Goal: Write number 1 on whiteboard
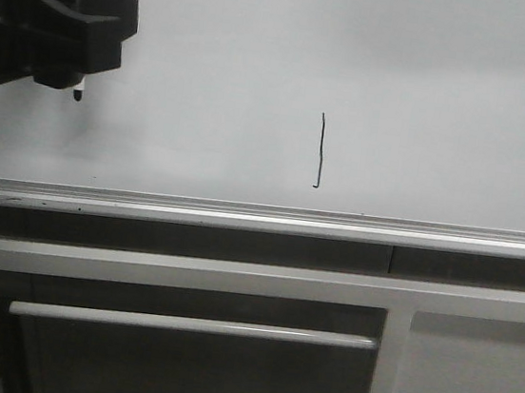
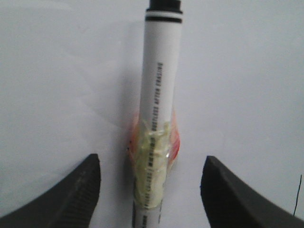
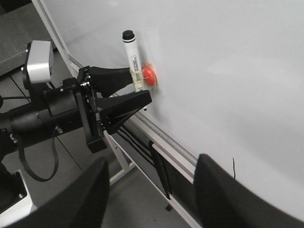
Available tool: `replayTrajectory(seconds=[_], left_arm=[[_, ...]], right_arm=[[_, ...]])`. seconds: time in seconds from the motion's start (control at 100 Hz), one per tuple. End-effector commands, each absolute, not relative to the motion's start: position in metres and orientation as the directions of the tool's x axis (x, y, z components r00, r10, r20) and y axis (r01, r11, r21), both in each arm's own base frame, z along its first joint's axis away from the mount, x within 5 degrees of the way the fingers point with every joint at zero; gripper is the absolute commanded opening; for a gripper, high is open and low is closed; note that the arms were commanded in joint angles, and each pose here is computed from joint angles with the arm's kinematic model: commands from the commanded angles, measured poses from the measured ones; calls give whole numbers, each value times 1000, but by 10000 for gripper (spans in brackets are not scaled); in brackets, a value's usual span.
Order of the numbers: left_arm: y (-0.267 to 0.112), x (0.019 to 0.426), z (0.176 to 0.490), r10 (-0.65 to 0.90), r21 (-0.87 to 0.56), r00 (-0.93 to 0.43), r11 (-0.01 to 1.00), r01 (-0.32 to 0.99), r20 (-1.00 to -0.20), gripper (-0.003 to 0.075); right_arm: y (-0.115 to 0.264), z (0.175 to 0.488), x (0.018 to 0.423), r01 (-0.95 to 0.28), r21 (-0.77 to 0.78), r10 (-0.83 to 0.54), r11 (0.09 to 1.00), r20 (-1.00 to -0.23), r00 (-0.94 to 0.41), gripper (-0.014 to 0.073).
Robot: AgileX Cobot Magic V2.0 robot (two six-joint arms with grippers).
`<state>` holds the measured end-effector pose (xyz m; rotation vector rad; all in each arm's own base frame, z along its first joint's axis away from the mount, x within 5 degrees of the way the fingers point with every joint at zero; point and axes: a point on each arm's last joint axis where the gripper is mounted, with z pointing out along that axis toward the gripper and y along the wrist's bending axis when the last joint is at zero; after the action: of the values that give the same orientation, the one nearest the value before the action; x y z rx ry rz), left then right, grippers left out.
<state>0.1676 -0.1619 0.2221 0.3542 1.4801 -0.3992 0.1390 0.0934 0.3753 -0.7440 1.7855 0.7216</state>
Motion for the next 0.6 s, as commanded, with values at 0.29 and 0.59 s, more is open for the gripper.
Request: replayTrajectory(seconds=[0.29,0.59], left_arm=[[-152,138,250,-194,-84,156,846,527,-969,426],[-129,126,275,-264,-123,206,844,522,-942,420]], right_arm=[[93,388,137,-765,134,-99,630,-963,-251,363],[93,388,137,-765,135,-100,629,-963,-251,363]])
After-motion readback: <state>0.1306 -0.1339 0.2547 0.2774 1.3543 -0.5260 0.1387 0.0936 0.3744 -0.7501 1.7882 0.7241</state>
